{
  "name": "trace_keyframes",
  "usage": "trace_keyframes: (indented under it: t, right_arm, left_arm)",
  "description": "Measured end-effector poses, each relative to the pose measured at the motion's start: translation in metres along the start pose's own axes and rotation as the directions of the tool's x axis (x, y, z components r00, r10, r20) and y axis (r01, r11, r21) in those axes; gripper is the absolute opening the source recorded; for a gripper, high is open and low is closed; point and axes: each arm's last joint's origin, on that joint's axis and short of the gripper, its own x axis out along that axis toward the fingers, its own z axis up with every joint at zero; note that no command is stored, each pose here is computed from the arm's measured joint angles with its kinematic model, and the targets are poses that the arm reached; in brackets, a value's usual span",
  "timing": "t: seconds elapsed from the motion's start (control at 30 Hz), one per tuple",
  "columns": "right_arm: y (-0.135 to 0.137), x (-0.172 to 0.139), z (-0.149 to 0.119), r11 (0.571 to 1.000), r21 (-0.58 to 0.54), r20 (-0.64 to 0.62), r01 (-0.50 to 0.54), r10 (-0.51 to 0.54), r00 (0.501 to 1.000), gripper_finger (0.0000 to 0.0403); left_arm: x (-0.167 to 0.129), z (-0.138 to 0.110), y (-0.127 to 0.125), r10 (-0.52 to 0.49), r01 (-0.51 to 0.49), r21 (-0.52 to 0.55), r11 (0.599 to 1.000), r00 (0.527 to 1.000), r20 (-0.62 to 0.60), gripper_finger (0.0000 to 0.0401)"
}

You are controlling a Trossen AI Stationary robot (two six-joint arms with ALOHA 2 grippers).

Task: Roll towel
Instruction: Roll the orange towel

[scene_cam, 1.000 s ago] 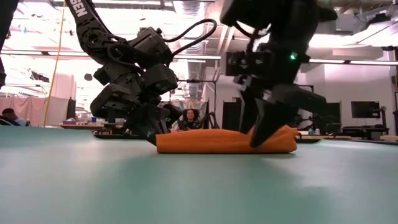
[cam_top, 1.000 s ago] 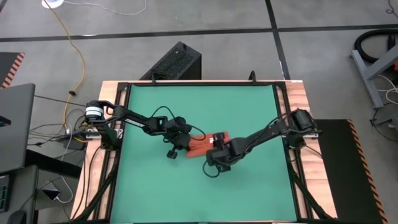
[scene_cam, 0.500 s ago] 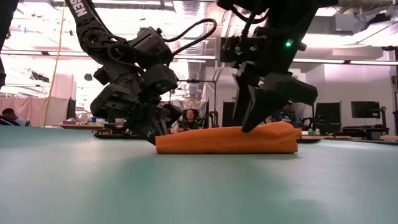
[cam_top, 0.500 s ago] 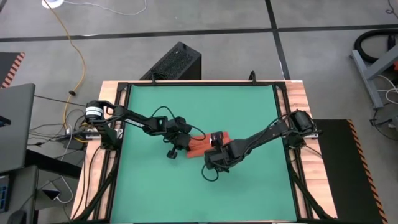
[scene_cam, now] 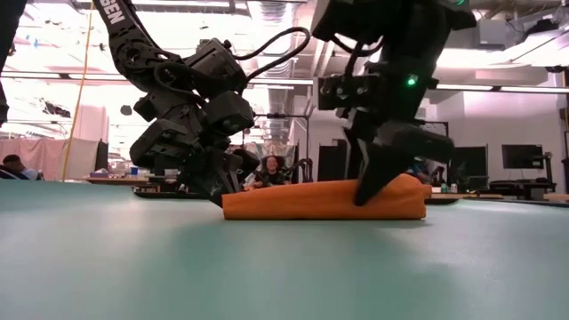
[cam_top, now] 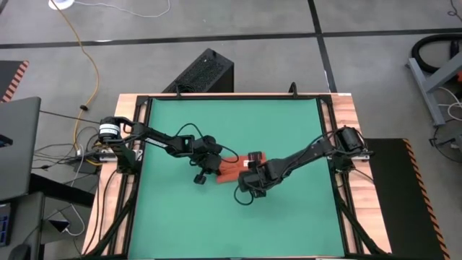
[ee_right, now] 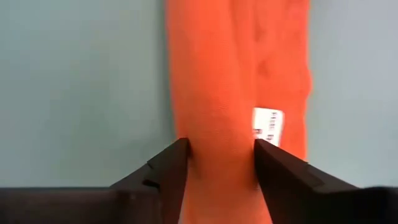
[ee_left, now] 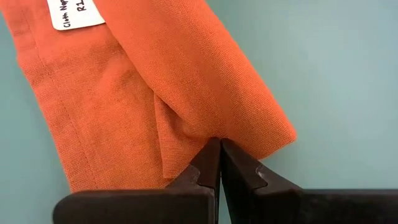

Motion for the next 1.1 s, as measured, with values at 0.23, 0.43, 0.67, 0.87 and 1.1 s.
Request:
trace_keyframes:
  t: [0.23,0.43,0.67,0.87,1.1]
  right_arm:
    - [0.0,0.0,-0.002,1.0,-0.01,-0.023,-0.004,0.003,1.0,0.0116]
    - [-0.011,0.006,-0.005,0.99,0.028,-0.069,-0.138,0.14,0.988,0.0017]
    - [-0.041,0.019,-0.008,0.907,0.175,-0.083,-0.383,0.401,0.912,0.0011]
    - [-0.076,0.03,-0.014,0.782,0.276,-0.033,-0.559,0.589,0.808,0.0009]
    - [-0.107,0.038,-0.026,0.711,0.326,-0.01,-0.623,0.662,0.75,0.0009]
  left_arm:
    - [0.0,0.0,0.0,-0.002,0.002,-0.02,1.0,1.0,0.001,0.0]
    - [0.0,0.0,0.0,-0.01,0.01,-0.046,0.999,1.0,0.004,0.0]
    - [0.0,0.0,0.0,-0.015,0.015,-0.056,0.998,1.0,0.005,0.0]
    - [0.0,0.0,0.0,-0.017,0.017,-0.066,0.998,1.0,0.002,0.0]
    - [0.0,-0.002,-0.001,-0.024,0.023,-0.069,0.997,1.0,-0.015,0.0]
